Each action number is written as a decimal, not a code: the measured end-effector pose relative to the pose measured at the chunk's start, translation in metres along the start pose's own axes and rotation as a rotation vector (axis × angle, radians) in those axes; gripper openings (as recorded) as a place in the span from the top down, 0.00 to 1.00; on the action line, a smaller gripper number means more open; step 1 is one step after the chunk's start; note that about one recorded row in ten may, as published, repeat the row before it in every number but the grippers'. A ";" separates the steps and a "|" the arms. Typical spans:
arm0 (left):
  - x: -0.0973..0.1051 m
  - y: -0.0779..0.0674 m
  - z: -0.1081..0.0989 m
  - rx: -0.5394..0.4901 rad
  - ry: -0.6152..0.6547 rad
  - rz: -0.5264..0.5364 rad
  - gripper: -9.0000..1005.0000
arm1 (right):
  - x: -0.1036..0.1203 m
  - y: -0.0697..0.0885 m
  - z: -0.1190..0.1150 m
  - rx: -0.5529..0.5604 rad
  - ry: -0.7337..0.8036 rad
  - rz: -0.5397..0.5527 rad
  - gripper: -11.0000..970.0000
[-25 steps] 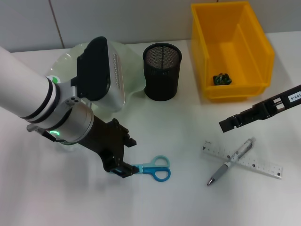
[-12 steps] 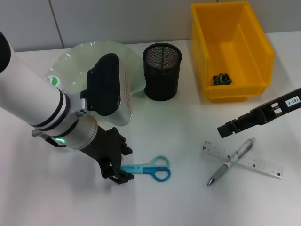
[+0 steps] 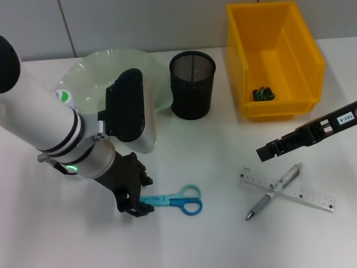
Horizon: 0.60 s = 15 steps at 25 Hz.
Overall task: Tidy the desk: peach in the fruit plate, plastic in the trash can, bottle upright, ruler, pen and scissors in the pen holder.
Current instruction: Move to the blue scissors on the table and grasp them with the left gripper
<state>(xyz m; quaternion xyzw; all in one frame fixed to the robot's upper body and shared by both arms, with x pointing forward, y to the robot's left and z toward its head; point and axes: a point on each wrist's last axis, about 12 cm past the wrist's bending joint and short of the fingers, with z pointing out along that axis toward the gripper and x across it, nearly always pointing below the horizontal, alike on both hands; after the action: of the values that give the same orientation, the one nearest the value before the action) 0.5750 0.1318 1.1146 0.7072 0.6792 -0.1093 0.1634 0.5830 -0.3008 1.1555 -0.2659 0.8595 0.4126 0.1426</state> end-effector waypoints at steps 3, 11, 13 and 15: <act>-0.002 -0.001 0.003 0.002 0.010 0.015 0.46 | 0.000 0.000 0.000 0.001 -0.001 -0.004 0.24; -0.006 -0.001 0.005 0.003 0.020 0.030 0.48 | 0.000 0.000 0.000 0.000 -0.001 -0.008 0.24; -0.006 -0.001 0.005 0.003 0.020 0.032 0.49 | 0.000 0.000 0.000 0.000 -0.001 -0.008 0.24; -0.007 -0.001 0.005 0.003 0.021 0.034 0.50 | 0.000 0.000 0.000 0.000 -0.001 -0.009 0.24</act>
<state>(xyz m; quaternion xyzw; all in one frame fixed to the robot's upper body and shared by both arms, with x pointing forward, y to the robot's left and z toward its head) 0.5743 0.1238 1.1125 0.7202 0.6684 -0.1001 0.1569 0.5831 -0.3007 1.1554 -0.2696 0.8582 0.4122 0.1448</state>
